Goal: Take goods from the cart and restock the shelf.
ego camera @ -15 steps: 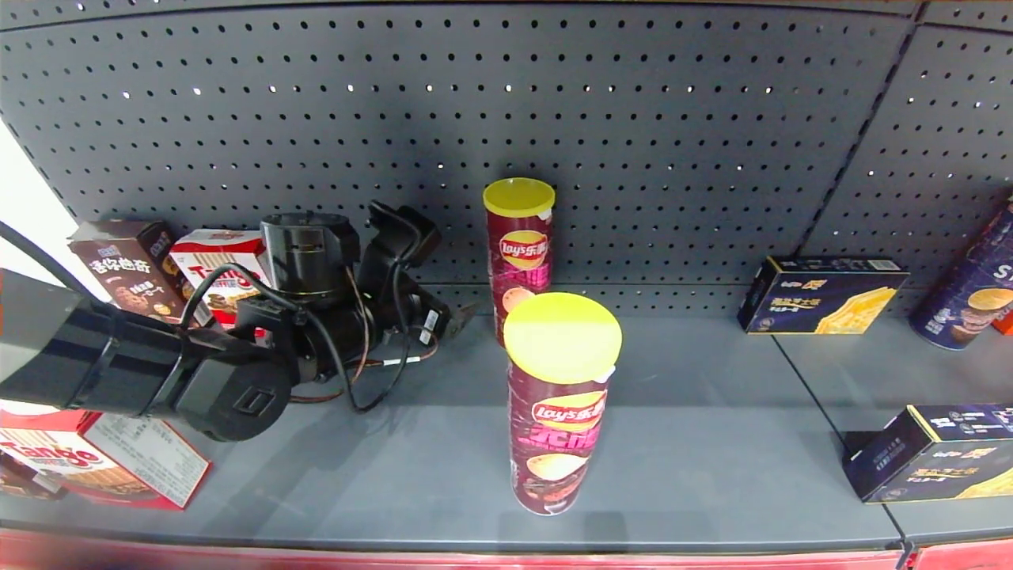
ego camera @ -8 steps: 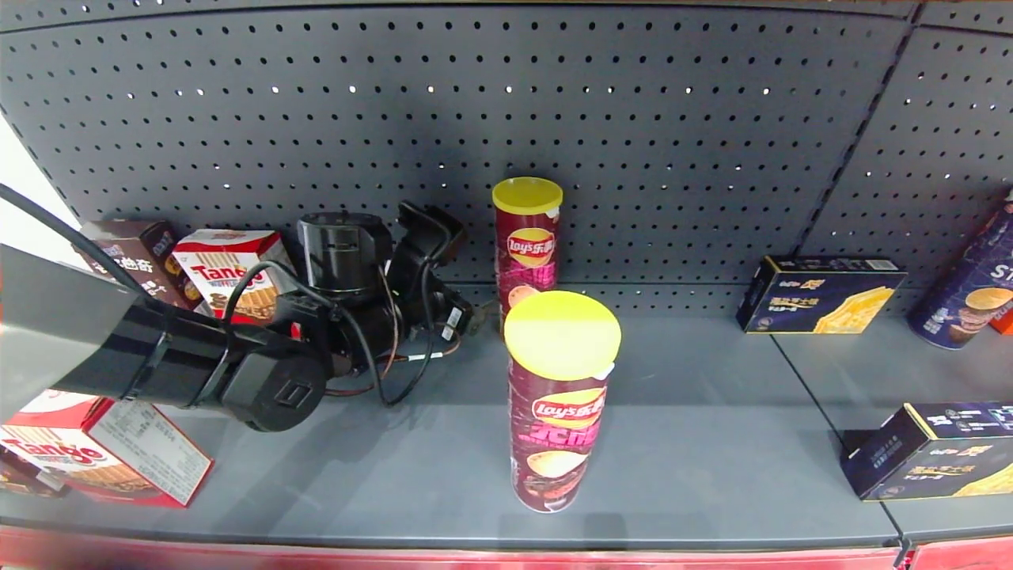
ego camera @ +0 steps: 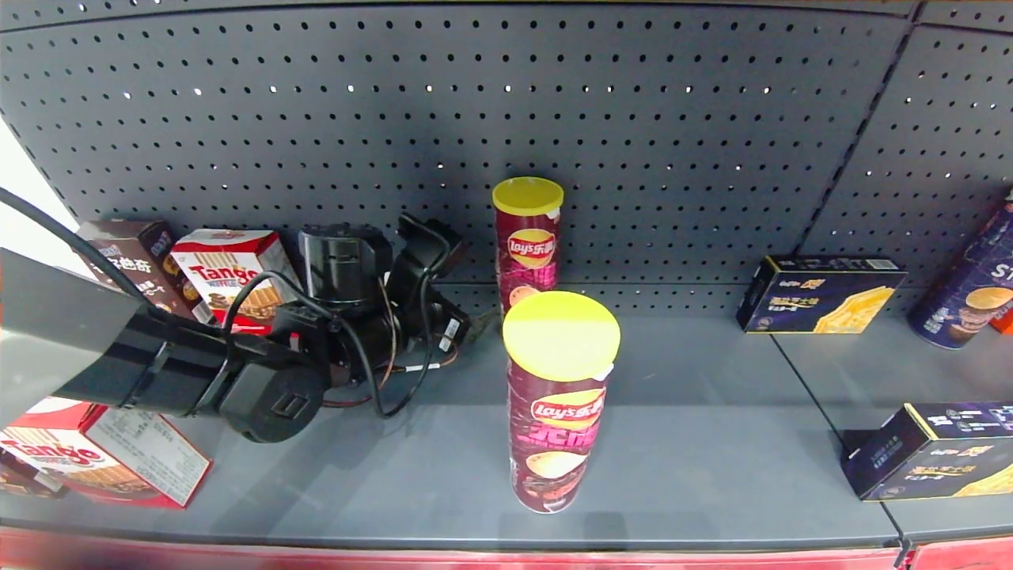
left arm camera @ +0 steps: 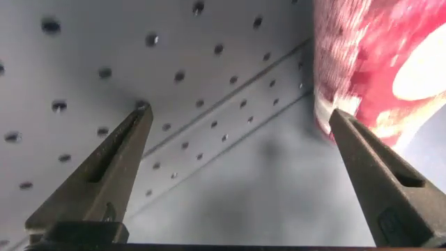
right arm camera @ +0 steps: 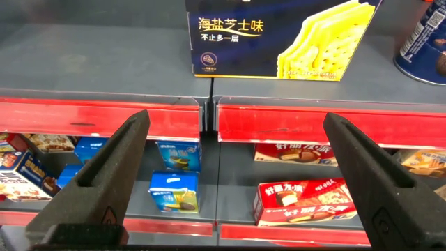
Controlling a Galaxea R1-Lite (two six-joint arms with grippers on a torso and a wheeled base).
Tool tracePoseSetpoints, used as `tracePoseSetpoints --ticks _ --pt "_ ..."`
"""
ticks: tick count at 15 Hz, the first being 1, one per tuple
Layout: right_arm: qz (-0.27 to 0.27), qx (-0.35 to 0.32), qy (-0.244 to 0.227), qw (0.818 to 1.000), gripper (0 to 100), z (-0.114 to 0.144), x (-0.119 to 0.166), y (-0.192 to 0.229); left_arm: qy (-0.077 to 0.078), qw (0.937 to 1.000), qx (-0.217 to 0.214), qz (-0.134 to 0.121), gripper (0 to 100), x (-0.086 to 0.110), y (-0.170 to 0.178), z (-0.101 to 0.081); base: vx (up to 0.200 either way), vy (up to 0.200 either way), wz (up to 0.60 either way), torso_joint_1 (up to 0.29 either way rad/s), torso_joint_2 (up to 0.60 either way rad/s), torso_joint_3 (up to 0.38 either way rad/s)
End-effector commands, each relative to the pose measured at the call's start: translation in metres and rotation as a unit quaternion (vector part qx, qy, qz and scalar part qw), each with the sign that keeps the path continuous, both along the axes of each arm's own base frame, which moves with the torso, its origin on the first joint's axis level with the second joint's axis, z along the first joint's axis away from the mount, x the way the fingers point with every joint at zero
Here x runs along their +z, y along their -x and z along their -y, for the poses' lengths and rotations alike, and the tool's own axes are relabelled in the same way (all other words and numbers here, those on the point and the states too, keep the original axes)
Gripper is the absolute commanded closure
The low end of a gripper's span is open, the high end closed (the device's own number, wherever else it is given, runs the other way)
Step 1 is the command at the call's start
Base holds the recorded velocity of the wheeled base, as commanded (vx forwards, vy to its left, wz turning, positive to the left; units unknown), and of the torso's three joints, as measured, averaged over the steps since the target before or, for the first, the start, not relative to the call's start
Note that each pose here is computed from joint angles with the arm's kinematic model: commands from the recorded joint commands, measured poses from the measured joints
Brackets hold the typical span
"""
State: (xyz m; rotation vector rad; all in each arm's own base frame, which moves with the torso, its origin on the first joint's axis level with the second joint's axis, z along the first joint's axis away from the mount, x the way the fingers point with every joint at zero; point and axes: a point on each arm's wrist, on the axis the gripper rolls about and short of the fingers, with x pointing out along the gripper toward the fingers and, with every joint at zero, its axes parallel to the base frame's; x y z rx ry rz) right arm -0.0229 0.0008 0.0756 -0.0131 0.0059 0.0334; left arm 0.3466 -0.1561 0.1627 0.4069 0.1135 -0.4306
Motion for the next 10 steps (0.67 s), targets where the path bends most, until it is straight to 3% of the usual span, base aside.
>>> tracePoseSetpoints --ticks 1,8,10 --pt "-0.001 0.001 0.0 1.0 0 0.0 0.0 0.0 0.0 1.0 0.004 0.001 0 0.005 0.013 -0.008 0.0 0.0 0.0 0.0 0.0 0.0" --pt "-0.001 0.0 0.0 1.0 0 0.0 0.0 0.0 0.006 1.0 0.005 0.004 0 0.024 0.08 -0.036 0.0 0.0 0.0 0.0 0.0 0.0" --pt "-0.001 0.001 0.0 1.0 0 0.0 0.0 0.0 0.013 0.9997 0.004 0.021 0 0.035 0.095 -0.036 0.0 0.0 0.0 0.0 0.0 0.0"
